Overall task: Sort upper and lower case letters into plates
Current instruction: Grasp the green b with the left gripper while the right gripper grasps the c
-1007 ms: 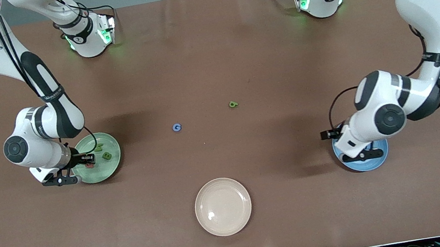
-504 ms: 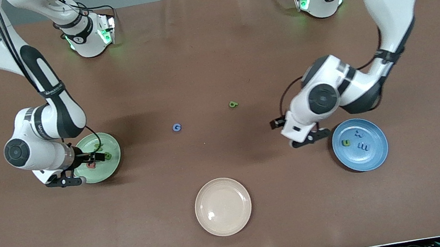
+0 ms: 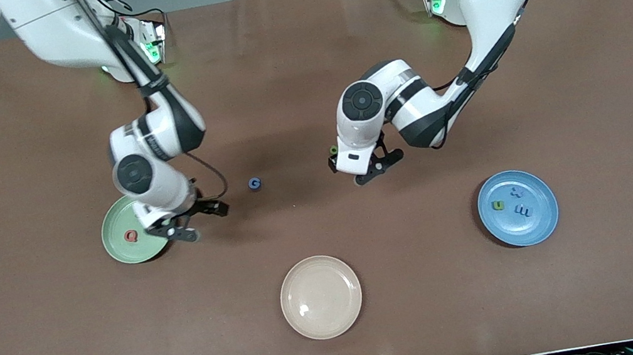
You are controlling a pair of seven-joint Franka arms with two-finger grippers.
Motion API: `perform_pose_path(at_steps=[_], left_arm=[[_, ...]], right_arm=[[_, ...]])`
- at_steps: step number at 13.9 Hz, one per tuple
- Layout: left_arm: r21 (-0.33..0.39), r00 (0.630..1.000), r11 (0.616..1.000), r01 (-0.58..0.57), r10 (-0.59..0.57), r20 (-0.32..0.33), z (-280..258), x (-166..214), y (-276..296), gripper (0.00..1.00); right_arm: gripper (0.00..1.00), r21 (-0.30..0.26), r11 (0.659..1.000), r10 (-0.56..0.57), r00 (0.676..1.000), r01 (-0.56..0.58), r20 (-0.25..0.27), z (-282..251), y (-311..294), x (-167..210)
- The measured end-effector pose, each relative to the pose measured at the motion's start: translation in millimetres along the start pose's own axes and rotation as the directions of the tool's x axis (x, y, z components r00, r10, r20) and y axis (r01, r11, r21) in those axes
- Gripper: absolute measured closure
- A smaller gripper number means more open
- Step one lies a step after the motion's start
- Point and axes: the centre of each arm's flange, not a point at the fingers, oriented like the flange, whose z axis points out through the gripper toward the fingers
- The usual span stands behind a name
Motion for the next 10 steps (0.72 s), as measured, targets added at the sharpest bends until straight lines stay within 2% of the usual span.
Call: perform_pose_path(at_steps=[4, 10], left_arm=[[-0.027, 0.995, 0.998, 0.052, -0.054, -0.081, 33.4, -31.1, -5.7, 0.15], [-0.018, 0.996, 0.998, 0.065, -0.066, -0.063, 59.5, -61.6, -3.9, 0.2]], right_arm=[[0.0, 0.012, 0.999, 0.036, 0.999, -0.036, -0.036, 44.3, -46.0, -52.0], [0.04, -0.011, 0.999, 0.033, 0.999, -0.033, -0.025, 60.0, -45.7, -66.2]])
